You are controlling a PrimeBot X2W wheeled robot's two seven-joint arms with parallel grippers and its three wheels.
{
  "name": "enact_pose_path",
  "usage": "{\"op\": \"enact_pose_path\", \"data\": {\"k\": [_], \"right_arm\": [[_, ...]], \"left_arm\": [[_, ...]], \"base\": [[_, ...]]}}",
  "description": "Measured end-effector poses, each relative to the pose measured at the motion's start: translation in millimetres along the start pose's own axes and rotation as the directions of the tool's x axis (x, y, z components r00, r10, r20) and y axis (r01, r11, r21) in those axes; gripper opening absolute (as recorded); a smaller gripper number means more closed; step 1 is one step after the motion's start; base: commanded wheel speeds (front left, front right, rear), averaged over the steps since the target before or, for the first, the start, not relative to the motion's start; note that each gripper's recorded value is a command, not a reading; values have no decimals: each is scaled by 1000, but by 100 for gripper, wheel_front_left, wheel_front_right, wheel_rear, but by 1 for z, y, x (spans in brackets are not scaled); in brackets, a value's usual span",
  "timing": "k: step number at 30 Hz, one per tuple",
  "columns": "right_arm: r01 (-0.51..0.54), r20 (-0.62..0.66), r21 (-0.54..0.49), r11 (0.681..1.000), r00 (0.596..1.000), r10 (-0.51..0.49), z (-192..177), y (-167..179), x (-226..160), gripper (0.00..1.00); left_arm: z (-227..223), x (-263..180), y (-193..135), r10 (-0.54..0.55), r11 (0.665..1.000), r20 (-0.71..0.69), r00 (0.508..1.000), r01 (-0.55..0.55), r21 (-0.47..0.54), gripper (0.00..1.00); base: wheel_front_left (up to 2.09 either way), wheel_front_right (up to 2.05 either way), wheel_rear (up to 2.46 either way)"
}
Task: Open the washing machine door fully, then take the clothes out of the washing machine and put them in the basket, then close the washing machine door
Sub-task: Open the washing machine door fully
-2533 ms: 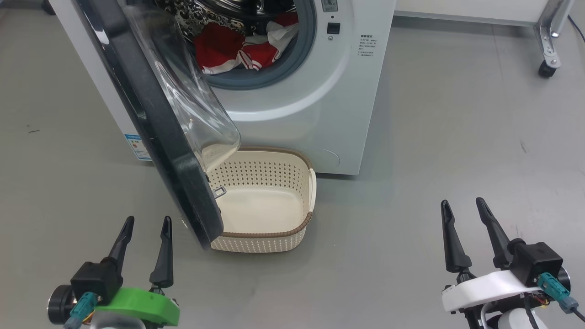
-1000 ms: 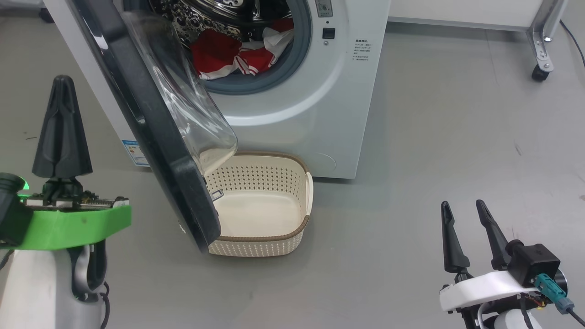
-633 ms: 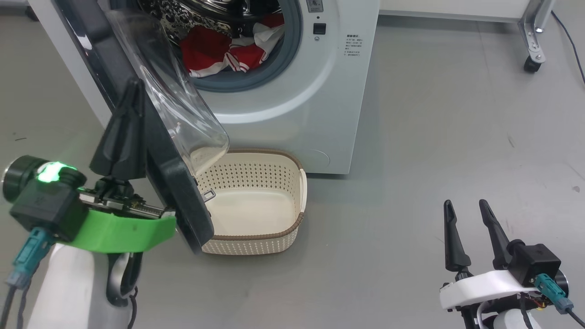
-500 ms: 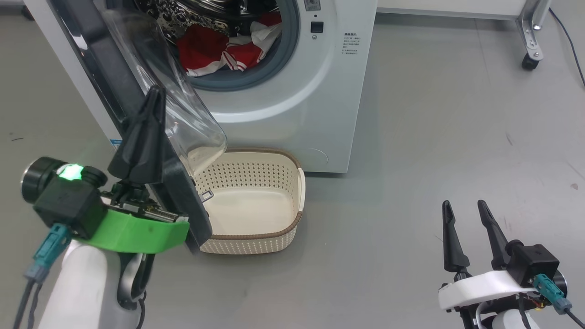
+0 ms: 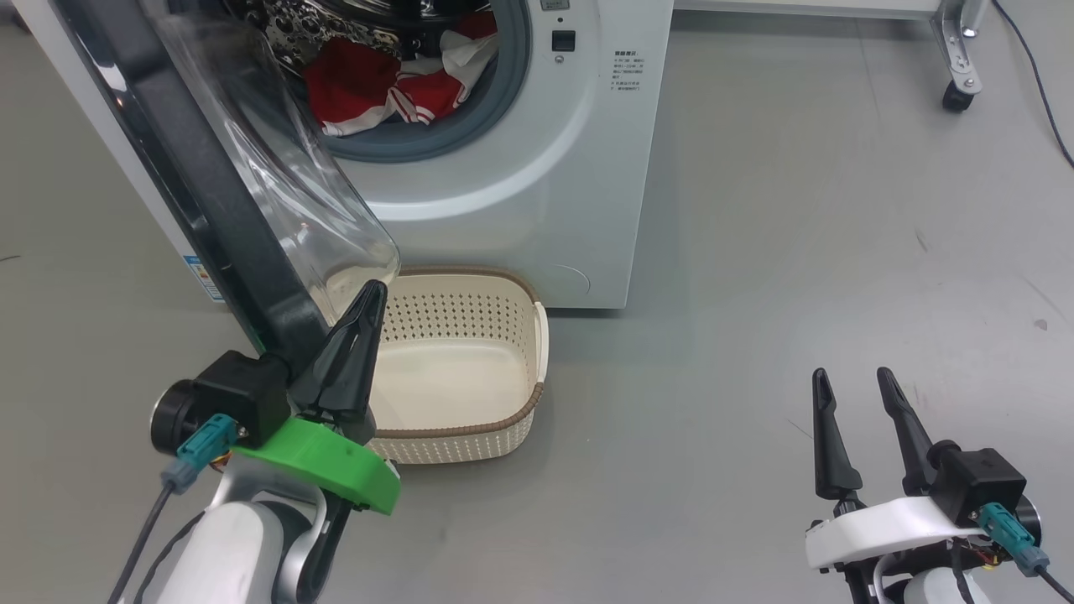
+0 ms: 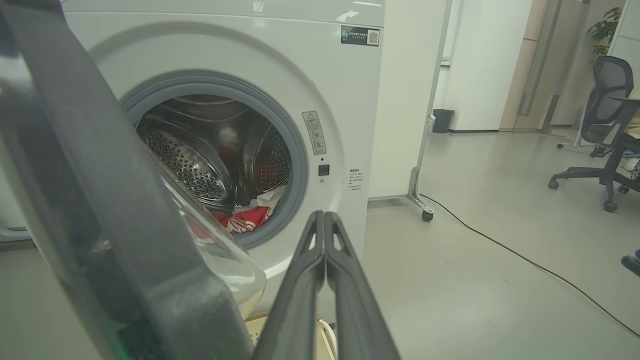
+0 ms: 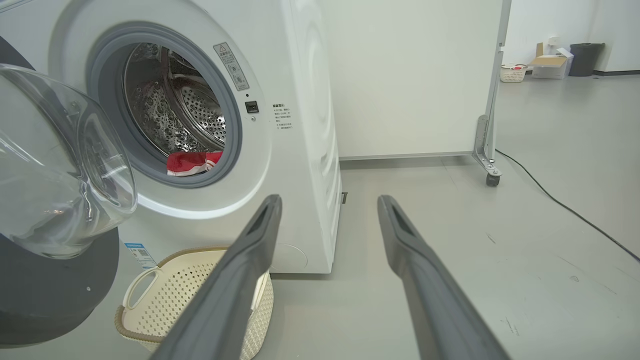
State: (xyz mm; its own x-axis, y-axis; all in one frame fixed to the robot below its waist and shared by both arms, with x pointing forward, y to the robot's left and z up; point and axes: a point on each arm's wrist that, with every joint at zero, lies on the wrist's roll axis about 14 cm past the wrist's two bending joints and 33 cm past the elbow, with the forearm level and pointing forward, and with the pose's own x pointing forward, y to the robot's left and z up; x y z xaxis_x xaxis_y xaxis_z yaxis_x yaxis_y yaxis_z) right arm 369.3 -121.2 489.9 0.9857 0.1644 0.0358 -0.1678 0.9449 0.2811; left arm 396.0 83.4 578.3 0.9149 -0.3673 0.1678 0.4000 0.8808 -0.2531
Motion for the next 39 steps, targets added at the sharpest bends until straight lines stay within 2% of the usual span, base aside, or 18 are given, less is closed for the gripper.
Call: {"op": "enact_pose_path", "data": {"k": [10,21,39], "right_arm": [[7,-8,-4,1000,1000,-7,-3,-4,-1,100],[12,-8,-6,1000,1000,-12,-3,-7,3,100],[14,-8,0,1000,1000,-14,-4,-8,9,100]], "left_arm": [[-39,-3,-2,0,999,-146,989,-6,-42,0],[-66,-8,16,65,995,-245,967,-80,-52,0],[-76,-17,32,129,988,-276,952,-148,-48,0]], "base": [[0,0,0],[0,0,0],[0,0,0]]}}
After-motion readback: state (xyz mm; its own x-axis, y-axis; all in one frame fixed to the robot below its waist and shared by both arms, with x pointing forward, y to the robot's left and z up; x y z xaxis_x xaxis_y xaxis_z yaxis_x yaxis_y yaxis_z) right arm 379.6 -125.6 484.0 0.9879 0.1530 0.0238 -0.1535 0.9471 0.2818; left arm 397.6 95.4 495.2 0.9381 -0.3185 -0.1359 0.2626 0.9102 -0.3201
